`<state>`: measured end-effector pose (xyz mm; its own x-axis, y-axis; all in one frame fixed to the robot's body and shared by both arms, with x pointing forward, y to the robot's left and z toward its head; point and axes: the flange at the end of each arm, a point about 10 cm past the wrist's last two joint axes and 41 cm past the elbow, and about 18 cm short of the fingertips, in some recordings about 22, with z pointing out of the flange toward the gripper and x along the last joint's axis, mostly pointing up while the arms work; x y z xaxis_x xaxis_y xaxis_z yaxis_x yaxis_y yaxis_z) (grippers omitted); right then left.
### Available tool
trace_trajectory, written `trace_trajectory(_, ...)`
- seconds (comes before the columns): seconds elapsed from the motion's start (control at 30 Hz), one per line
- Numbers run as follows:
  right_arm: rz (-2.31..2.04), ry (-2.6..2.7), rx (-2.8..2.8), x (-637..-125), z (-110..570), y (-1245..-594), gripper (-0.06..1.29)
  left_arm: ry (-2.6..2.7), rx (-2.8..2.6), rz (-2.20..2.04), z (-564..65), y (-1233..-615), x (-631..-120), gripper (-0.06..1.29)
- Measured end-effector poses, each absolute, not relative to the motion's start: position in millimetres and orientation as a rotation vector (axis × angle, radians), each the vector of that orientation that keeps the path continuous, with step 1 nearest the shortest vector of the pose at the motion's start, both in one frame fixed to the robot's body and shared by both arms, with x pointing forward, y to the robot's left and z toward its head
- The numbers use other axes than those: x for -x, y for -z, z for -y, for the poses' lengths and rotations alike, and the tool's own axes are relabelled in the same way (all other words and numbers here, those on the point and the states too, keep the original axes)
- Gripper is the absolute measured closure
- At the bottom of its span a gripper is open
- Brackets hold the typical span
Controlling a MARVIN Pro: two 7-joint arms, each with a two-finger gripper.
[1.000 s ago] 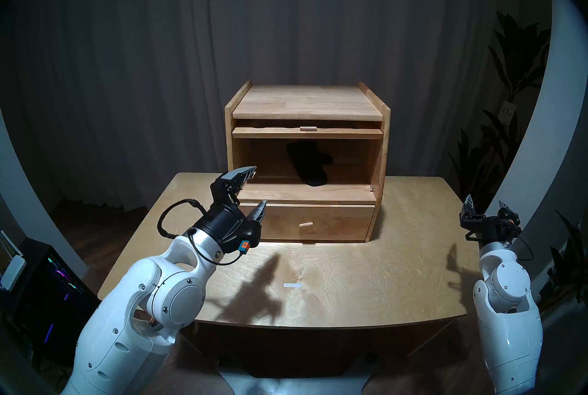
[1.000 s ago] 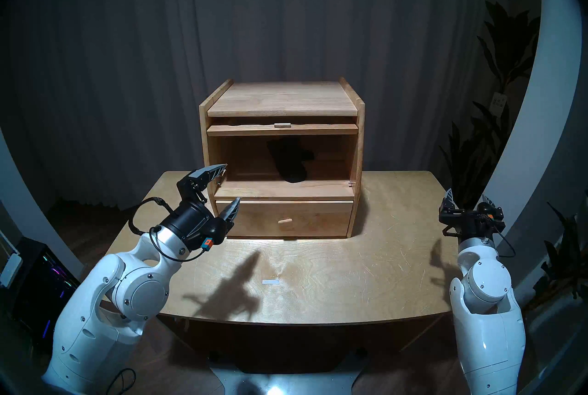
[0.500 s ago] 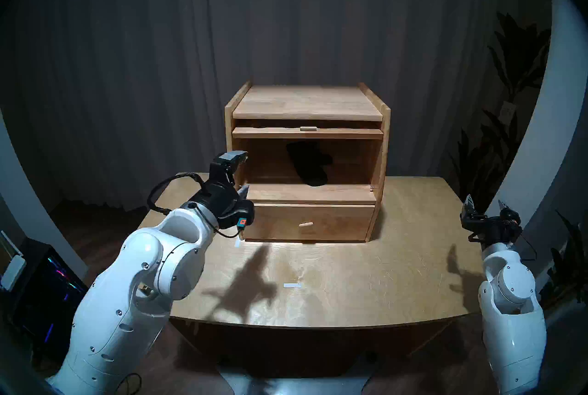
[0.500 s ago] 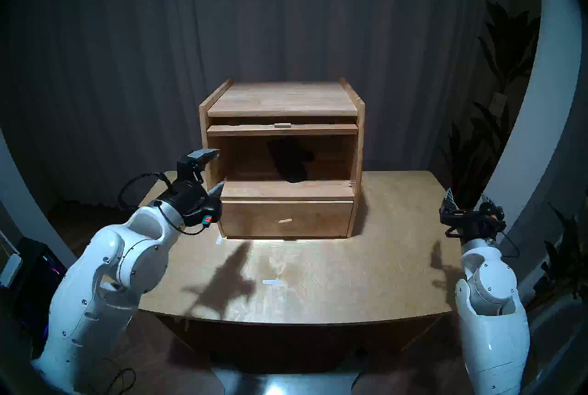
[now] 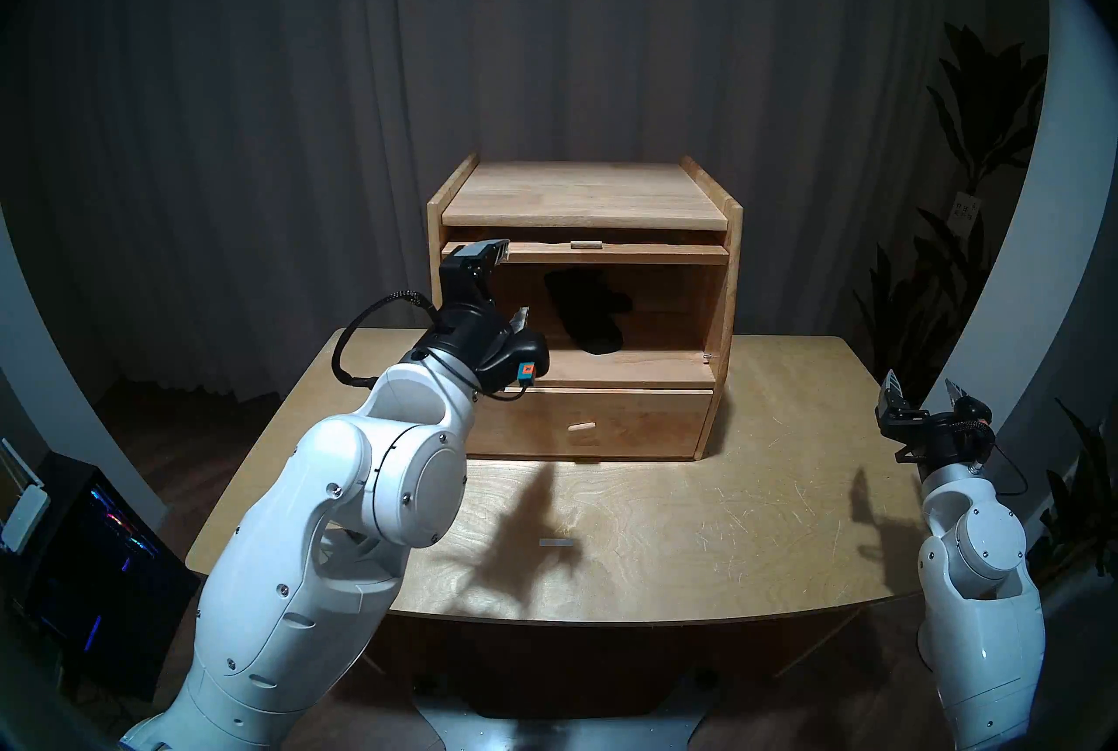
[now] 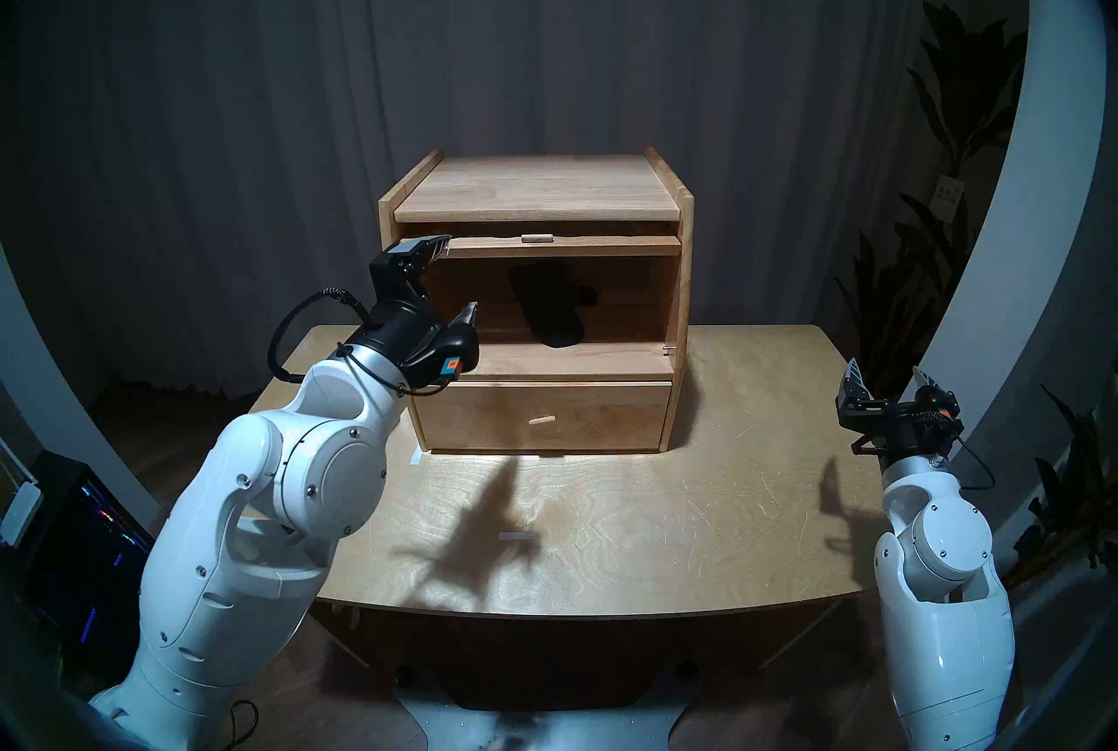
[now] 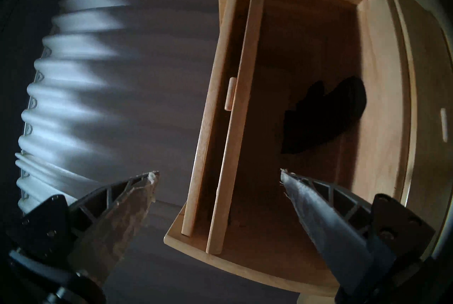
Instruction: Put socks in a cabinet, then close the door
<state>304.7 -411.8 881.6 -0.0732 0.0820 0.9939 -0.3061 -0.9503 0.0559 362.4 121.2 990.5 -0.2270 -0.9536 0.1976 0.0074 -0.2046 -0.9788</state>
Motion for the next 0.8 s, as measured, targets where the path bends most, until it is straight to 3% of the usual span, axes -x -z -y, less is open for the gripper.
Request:
trace_trajectory(0.43,0.219,-2.145,-1.96,-301,413,-884,-0.02,1.331,1.292,-1.072,-110,-963,-409,-0.02)
trace_trajectory(0.8,0.197,-2.179,-1.976,-297,415,-886,-0.02,1.235,1.099,-0.972,-72,-980,-406,-0.02)
